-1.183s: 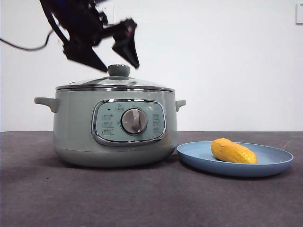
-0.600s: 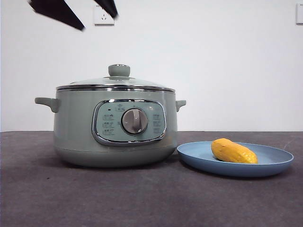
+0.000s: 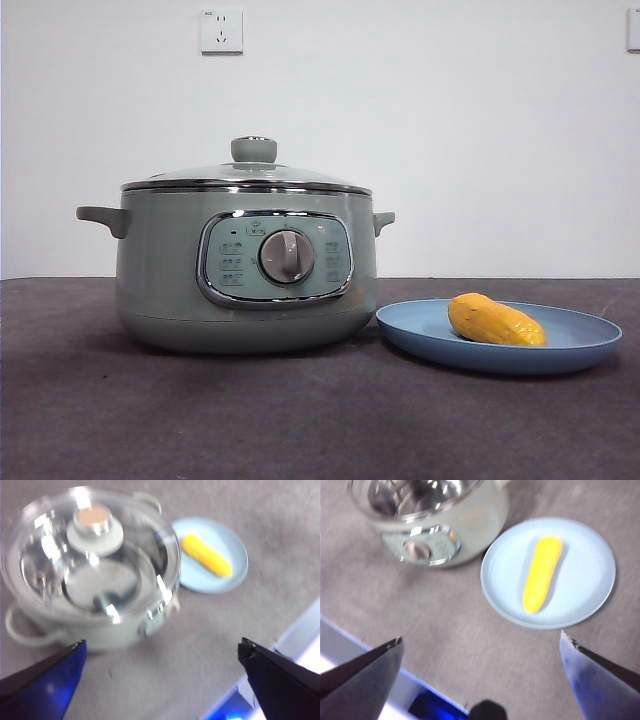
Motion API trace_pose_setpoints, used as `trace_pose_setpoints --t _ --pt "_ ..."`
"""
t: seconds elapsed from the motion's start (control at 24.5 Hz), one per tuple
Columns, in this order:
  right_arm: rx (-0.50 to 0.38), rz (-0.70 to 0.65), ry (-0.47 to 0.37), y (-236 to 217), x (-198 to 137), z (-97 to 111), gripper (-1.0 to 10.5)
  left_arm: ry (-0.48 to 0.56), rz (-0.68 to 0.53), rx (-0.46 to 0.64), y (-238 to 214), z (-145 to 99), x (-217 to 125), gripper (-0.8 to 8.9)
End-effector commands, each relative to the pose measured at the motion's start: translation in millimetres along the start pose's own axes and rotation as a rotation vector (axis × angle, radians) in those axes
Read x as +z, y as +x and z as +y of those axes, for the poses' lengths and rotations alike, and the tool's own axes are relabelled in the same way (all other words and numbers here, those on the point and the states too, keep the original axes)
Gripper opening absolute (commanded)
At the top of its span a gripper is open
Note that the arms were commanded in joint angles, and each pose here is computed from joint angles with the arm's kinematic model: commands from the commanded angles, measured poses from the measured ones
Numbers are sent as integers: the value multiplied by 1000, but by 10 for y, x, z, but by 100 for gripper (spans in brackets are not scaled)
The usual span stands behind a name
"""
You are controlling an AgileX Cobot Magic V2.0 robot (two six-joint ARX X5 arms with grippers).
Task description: Take the corn out from the steamer,put the corn on the plate,close the lid
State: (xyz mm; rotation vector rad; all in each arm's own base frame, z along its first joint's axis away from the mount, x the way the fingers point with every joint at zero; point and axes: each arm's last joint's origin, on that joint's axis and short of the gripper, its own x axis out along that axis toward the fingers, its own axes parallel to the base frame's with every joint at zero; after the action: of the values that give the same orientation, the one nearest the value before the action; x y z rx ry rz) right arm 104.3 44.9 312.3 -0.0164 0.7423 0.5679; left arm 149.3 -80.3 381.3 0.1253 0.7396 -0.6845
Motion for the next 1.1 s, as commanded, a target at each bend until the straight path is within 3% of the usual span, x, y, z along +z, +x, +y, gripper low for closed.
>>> trace_pose_setpoints --t 0.04,0.2,0.24,0.45,0.49,1.1 --pt "6 27 -20 10 -31 1 563 -21 53 -4 -18 -8 -77 530" --pt "6 40 -18 9 -44 1 551 -35 114 -5 -24 -12 -137 527" --pt "6 42 -17 9 -46 1 489 -37 121 -5 -25 -13 -144 485" --pt "5 44 -17 9 -47 1 -28 -38 126 -5 -26 -13 -148 33" --pt "5 44 -17 9 -47 1 -5 -37 124 -4 -25 -12 -147 -22" --pt "0 46 -5 9 -49 -1 1 -30 111 3 -24 -9 -133 -5"
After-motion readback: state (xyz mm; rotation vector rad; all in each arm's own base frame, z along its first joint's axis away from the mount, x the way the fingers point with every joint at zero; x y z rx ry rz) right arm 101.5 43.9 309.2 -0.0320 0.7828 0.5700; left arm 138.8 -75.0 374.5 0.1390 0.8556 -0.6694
